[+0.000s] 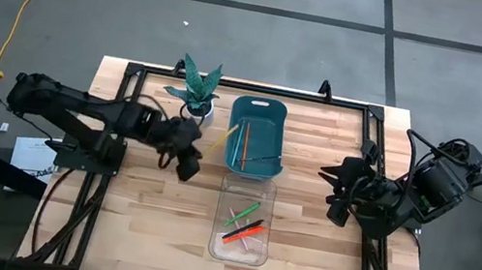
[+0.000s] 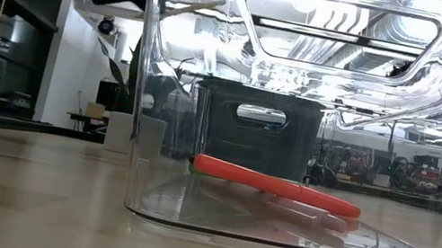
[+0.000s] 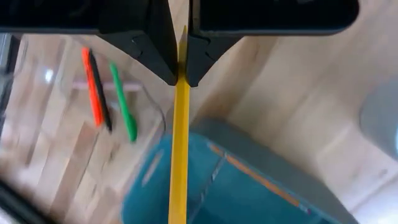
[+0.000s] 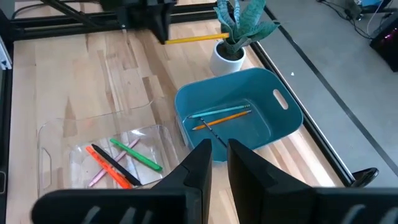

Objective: Sort pens & pencils
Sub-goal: Put the yellow pencil into the blue bin

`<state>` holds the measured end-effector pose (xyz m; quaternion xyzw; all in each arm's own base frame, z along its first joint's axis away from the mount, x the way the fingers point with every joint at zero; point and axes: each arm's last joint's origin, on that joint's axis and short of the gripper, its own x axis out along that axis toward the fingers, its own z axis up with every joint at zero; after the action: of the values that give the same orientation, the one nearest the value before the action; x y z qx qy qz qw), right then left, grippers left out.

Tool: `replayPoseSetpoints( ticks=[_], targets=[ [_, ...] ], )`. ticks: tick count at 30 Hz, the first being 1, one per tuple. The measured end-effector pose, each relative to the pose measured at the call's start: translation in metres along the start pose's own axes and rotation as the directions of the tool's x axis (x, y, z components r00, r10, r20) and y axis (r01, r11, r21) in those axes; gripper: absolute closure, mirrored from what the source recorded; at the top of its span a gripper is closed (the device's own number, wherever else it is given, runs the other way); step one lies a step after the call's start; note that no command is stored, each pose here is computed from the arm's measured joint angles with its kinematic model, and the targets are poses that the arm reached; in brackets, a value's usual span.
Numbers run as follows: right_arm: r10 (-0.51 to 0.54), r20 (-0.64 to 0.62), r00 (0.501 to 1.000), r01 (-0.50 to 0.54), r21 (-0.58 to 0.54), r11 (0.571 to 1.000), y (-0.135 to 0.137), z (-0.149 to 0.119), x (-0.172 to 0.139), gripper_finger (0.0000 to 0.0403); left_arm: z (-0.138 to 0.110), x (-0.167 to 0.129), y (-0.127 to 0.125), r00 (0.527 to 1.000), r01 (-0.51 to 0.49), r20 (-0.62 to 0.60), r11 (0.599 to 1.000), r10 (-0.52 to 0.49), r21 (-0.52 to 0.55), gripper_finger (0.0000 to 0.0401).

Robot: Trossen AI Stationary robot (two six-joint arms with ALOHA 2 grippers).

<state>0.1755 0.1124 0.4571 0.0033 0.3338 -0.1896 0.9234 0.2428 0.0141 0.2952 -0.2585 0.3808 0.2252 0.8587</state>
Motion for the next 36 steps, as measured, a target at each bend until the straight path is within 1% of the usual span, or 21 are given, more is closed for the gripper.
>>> replayPoseSetpoints(
  ticks=[3,8,12,20,23,28,31,33,34,36],
  targets=[
    [0.000,0.000,1.000,0.000,0.000,1.000,0.000,0.000,0.000,0.0362,0.013,0.002,0.010,0.999,0.023,0.038,0.999,-0.022,-0.025,0.0389],
    [0.004,-0.004,1.000,-0.004,0.000,1.000,0.000,0.000,0.000,0.0362,0.028,0.010,0.024,0.997,0.038,0.065,0.996,-0.033,-0.079,0.0389],
    [0.004,-0.004,1.000,-0.004,-0.002,1.000,0.000,0.000,0.000,0.0362,0.037,0.025,0.030,0.996,0.070,0.056,0.992,-0.065,-0.108,0.0389],
    [0.004,-0.005,1.000,-0.004,-0.010,1.000,0.000,0.000,0.000,0.0362,0.058,0.051,0.029,0.980,0.169,0.126,0.977,-0.153,-0.127,0.0389],
    [0.005,-0.006,1.000,-0.005,-0.006,1.000,0.000,0.000,0.000,0.0362,0.067,0.057,0.025,0.980,0.168,0.128,0.979,-0.153,-0.114,0.0389],
    [0.011,-0.011,1.000,-0.011,0.000,1.000,0.000,0.000,0.000,0.0362,0.090,0.061,0.022,0.976,0.175,0.150,0.980,-0.160,-0.093,0.0389],
    [0.011,-0.011,1.000,-0.011,0.011,1.000,0.000,0.000,0.000,0.0362,0.097,0.071,0.026,0.985,0.139,0.117,0.983,-0.126,-0.116,0.0389],
    [0.011,-0.011,1.000,-0.011,0.022,1.000,0.000,0.000,0.000,0.0362,0.099,0.076,0.028,0.988,0.132,0.100,0.983,-0.119,-0.130,0.0389],
    [0.011,-0.011,1.000,-0.011,0.024,1.000,0.000,0.000,0.000,0.0362,0.099,0.079,0.028,0.987,0.137,0.098,0.980,-0.124,-0.142,0.0389],
    [0.012,-0.012,1.000,-0.011,0.024,1.000,0.000,0.000,0.000,0.0362,0.097,0.084,0.032,0.992,0.117,0.064,0.977,-0.107,-0.176,0.0389]
  ],
)
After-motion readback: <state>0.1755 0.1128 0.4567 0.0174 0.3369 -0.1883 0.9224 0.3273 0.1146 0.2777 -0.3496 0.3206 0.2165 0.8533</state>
